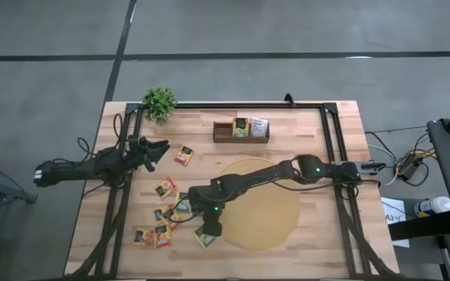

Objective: Pick & Place Tea
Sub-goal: Put the yellow tea bag into the middle section of the wooden organizer

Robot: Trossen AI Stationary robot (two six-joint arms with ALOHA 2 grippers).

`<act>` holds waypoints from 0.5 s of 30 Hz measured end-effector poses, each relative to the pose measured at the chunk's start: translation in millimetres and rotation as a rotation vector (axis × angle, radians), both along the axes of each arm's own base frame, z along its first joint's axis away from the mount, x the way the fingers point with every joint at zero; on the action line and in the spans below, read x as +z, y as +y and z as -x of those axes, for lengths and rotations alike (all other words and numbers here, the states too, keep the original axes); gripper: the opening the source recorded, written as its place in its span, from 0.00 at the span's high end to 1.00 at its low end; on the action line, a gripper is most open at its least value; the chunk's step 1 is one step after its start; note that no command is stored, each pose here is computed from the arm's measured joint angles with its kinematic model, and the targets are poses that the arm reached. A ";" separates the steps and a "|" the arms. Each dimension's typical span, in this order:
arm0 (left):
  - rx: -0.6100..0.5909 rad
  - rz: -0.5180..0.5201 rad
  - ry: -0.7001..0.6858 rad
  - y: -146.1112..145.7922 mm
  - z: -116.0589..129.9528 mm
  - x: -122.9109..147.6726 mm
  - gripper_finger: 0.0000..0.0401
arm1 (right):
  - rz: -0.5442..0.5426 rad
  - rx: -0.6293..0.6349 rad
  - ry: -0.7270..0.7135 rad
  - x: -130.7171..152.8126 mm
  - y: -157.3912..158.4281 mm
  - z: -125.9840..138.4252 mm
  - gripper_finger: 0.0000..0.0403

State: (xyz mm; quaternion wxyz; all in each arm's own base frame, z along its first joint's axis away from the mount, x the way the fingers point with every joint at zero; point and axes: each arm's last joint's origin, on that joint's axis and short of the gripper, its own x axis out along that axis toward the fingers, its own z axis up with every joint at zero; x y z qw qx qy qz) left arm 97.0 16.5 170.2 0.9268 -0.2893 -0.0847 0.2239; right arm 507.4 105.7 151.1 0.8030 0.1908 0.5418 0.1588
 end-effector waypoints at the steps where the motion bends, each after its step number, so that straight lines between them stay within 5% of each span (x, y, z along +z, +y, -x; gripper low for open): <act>1: 0.000 0.000 0.000 0.0 0.0 0.0 0.57 | 0.009 -0.005 -0.019 8.3 -0.1 0.5 0.98; 15: 0.000 0.000 0.002 0.0 0.0 -0.2 0.57 | 0.244 -0.076 -0.213 124.8 -21.2 38.5 0.98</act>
